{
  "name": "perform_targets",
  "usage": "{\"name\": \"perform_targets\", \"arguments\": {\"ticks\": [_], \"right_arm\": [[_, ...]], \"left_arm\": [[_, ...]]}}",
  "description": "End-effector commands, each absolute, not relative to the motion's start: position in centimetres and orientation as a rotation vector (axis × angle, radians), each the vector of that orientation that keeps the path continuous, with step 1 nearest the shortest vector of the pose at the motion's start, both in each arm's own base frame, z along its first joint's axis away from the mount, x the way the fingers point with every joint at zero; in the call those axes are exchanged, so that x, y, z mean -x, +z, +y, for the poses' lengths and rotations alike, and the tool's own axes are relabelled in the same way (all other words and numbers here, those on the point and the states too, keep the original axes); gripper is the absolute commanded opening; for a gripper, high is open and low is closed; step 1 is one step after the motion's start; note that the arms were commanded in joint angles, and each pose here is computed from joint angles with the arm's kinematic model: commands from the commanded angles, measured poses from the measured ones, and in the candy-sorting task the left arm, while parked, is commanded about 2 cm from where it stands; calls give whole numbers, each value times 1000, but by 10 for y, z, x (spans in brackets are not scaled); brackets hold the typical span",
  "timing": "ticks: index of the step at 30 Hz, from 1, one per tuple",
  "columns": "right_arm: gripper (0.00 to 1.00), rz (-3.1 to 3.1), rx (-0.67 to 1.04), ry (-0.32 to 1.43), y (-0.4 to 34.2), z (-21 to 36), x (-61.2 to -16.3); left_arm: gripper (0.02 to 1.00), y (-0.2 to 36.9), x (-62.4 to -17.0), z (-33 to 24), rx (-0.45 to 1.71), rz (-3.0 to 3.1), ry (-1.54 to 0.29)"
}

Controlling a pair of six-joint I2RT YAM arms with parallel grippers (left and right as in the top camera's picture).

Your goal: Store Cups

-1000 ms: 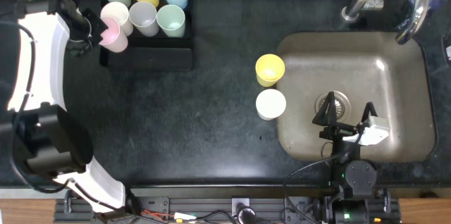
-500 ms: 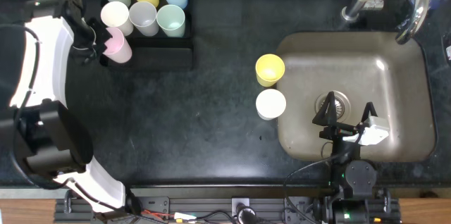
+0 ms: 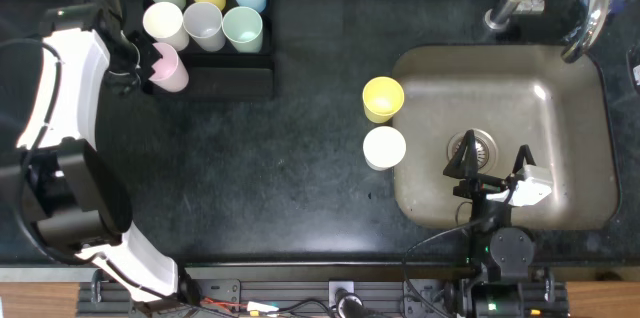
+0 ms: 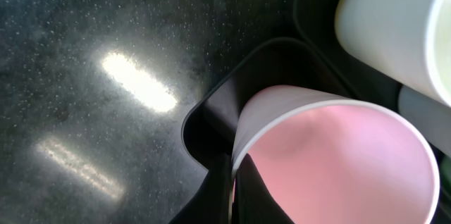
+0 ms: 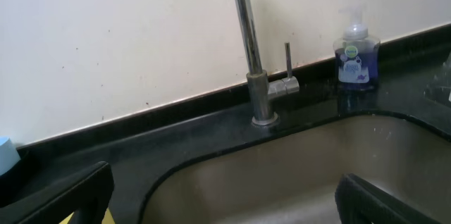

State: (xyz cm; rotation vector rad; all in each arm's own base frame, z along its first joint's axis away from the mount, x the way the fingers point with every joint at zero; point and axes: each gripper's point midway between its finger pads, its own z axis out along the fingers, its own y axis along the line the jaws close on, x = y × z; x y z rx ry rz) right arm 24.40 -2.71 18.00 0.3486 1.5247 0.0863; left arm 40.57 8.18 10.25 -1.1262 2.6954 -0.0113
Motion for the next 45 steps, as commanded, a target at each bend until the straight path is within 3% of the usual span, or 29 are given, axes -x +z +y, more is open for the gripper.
{"name": "perform_targets", "arguments": {"ticks": [1,3,4,6,7,11,17,20,23,28,31,36,45], "right_arm": [[998,1522,-348,78,177,-28,-244],[998,1522,-348,77,177,-28,-244],[998,1522,-348,77,177,-28,-244],[996,1522,-348,78,177,-28,-244],[998,1522,-348,78,177,-28,-244],[998,1522,-348,78,177,-28,-244],[996,1522,-348,78,177,-28,-244],[998,1522,-348,77,177,-28,-244],[996,1522,-347,77,177,-28,-244],[996,1522,-348,78,177,-28,-244],[998,1522,-348,78,177,-28,-244],[998,1522,-348,78,177,-28,-244],[993,1522,-348,78,177,-28,-244]], "left_arm": [[36,94,-400,79,1151,2694,9],[38,94,-400,79,1150,2694,9],[213,94,-400,79,1150,2694,9],[807,94,-400,79,1151,2695,9],[1000,94,-400,79,1151,2695,8],[1000,113,-396,76,1138,2671,-14],[1000,205,-388,41,958,2534,-119],[1000,241,-397,-19,704,2509,-202],[1000,255,-408,-113,332,2478,-249],[1000,227,-381,-258,-74,2460,-235],[998,202,-353,-303,-208,2515,-259],[1000,173,-335,-329,-299,2614,-340],[1000,134,-349,-315,-249,2741,-345]]}}
